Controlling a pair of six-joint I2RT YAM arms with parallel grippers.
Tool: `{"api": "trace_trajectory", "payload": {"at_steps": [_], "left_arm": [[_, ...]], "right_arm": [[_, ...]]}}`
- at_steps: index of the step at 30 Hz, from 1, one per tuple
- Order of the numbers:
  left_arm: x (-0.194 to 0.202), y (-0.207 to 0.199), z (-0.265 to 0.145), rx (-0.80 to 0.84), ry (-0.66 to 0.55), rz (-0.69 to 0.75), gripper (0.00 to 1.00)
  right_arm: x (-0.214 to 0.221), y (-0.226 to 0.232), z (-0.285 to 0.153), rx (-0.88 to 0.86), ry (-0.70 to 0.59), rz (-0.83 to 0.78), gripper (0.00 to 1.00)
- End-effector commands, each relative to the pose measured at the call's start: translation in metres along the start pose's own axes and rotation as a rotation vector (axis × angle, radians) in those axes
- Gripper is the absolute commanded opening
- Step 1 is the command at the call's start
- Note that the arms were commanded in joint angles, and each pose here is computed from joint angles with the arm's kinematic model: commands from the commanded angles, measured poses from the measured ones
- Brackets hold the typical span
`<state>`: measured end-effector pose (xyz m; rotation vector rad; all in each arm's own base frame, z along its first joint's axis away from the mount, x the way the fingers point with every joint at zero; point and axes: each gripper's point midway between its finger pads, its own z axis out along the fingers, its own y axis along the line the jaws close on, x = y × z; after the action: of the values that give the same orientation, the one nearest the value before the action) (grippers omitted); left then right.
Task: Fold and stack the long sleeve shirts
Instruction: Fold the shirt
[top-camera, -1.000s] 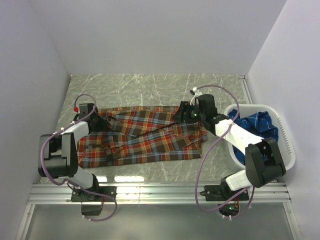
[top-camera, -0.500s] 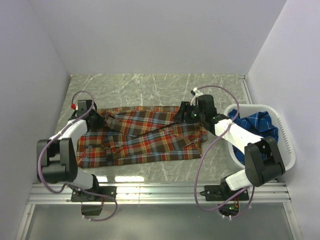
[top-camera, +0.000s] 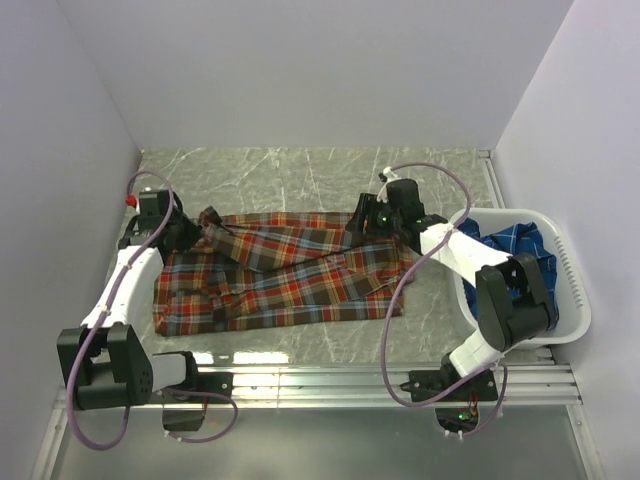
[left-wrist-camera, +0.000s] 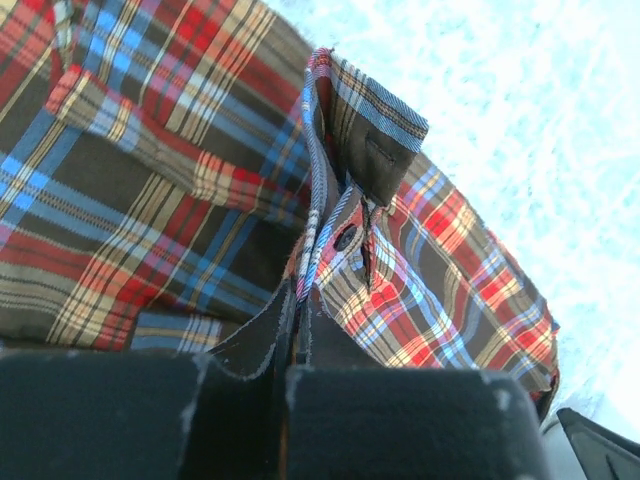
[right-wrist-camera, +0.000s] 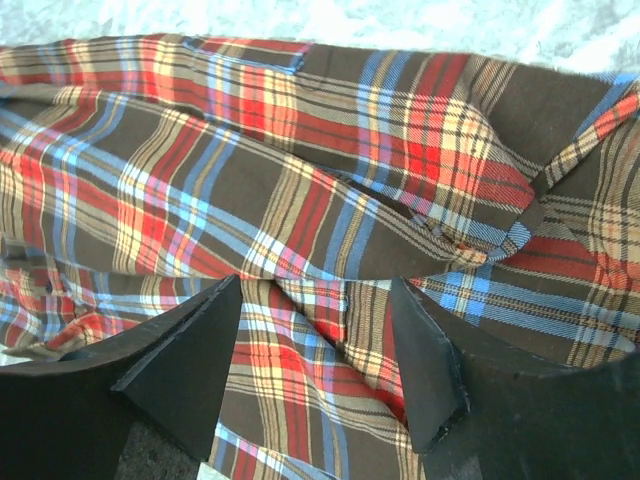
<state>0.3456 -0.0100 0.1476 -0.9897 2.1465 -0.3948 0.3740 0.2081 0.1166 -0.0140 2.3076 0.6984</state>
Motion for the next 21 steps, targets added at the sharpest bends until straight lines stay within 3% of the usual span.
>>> {"api": "trace_trajectory", "payload": {"at_steps": [1, 8, 21], "left_arm": [[0.01, 0.011, 0.0, -0.022, 0.019, 0.013, 0.0], [0.012, 0.032, 0.009, -0.093, -0.001, -0.001, 0.01], [0.0, 0.051, 0.011, -0.143, -0.051, -0.013, 0.02]], "right_arm": [[-0.012, 0.003, 0.007, 0.013, -0.024, 0.033, 0.68], [0.008, -0.035, 0.026, 0.126, 0.019, 0.112, 0.67], [-0.004, -0.058, 0.018, 0.233, -0.035, 0.13, 0.67]]}}
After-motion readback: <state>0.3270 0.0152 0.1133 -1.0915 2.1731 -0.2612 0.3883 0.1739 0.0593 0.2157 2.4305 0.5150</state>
